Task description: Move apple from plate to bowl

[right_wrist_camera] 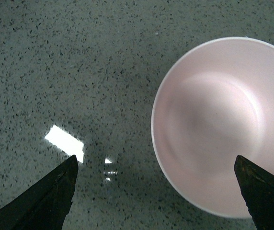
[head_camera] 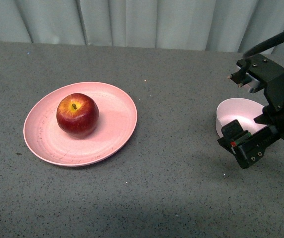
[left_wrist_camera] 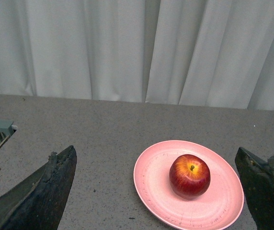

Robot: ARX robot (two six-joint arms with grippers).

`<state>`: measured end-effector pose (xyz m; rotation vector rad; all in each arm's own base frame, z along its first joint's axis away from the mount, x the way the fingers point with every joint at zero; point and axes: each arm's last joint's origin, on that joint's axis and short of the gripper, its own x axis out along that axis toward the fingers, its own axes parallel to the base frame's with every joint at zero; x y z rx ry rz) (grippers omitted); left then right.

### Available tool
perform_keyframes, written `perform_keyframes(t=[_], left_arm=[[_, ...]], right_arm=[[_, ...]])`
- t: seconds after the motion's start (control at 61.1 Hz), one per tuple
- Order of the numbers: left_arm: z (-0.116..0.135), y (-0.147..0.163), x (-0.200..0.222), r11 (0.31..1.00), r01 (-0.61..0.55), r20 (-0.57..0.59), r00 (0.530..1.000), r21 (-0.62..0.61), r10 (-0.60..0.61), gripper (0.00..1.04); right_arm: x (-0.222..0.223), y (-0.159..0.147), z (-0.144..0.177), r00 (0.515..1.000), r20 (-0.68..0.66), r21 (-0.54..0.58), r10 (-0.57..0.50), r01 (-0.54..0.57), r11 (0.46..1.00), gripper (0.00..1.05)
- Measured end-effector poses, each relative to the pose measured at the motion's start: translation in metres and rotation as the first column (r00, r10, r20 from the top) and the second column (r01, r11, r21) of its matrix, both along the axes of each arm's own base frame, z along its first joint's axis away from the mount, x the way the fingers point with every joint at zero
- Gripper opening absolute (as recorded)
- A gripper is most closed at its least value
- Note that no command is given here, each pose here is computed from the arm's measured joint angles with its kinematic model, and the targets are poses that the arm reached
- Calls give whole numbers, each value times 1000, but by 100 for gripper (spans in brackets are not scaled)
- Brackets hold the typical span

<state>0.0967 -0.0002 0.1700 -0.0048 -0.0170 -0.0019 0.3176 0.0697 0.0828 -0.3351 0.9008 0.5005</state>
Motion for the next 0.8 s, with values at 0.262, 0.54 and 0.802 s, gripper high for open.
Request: perform_keyframes(t=[0.262,0.54,0.802], left_arm=[[0,0,0,1000,0,0,1000,0,0,98],[0,0,0,1000,0,0,1000,0,0,98],[0,0,0,1000,0,0,1000,0,0,98]], right_arm=[[21,6,-11,998,-46,-4,-44,43,999,95],[26,7,-20,993,-95,-17,-69,67,998,65],[25,6,-23,990,-114,-24,-84,82,996,26]])
